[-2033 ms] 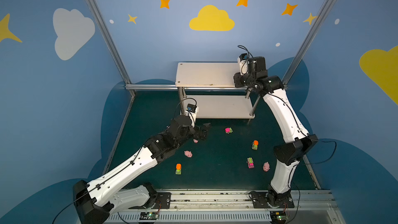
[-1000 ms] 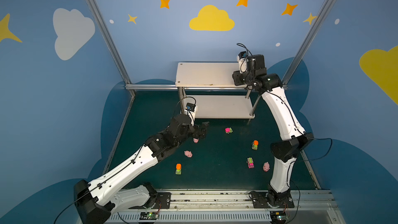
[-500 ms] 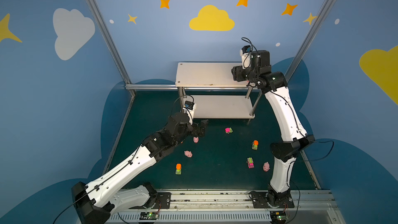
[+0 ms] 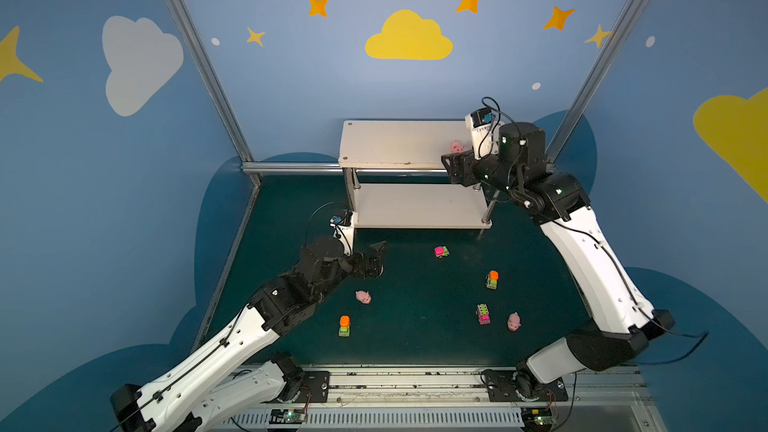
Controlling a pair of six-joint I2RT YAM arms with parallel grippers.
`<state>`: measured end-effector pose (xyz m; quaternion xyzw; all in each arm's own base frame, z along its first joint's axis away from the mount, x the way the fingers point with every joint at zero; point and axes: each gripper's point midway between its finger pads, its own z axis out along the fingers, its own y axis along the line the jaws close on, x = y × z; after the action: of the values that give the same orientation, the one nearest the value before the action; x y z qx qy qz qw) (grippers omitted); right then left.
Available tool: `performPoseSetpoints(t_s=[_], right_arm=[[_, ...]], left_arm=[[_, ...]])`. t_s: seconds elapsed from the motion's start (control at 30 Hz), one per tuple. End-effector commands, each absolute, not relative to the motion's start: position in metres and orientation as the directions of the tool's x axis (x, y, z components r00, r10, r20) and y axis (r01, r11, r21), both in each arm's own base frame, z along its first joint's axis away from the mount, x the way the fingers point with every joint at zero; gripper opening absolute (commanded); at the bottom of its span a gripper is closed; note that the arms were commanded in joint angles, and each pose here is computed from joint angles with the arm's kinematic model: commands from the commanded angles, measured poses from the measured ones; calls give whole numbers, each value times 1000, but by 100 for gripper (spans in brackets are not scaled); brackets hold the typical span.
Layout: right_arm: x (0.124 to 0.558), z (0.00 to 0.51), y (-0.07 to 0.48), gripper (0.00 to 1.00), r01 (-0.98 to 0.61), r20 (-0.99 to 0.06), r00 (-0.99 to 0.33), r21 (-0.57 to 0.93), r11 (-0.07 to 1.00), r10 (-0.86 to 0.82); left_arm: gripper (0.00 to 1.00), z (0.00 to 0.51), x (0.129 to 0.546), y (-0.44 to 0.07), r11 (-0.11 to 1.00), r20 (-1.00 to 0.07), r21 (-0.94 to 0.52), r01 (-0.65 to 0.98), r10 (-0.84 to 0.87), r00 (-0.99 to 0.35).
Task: Place and organize the plastic toys onto the shelf
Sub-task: 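Move the right gripper back down over a pink pig on the table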
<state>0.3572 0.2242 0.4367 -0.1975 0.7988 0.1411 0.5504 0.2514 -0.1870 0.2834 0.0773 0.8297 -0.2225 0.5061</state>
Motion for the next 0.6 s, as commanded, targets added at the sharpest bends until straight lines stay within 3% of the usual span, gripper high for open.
performPoseSetpoints(t_s=[0.0, 0.27, 0.57], right_arm=[[340, 410, 232, 84, -470, -931, -336, 34, 882, -143], [289, 319, 255, 84, -535, -878, -470, 205, 820, -88], [269, 232, 287, 84, -542, -796, -588, 257, 800, -143]], left_arm=[[100, 265, 243, -174, 897, -845, -331, 294, -144, -514], [100, 206, 222, -153, 909, -787, -358, 215, -169, -594], [100, 168, 215, -136, 920, -755, -371, 127, -219, -618]])
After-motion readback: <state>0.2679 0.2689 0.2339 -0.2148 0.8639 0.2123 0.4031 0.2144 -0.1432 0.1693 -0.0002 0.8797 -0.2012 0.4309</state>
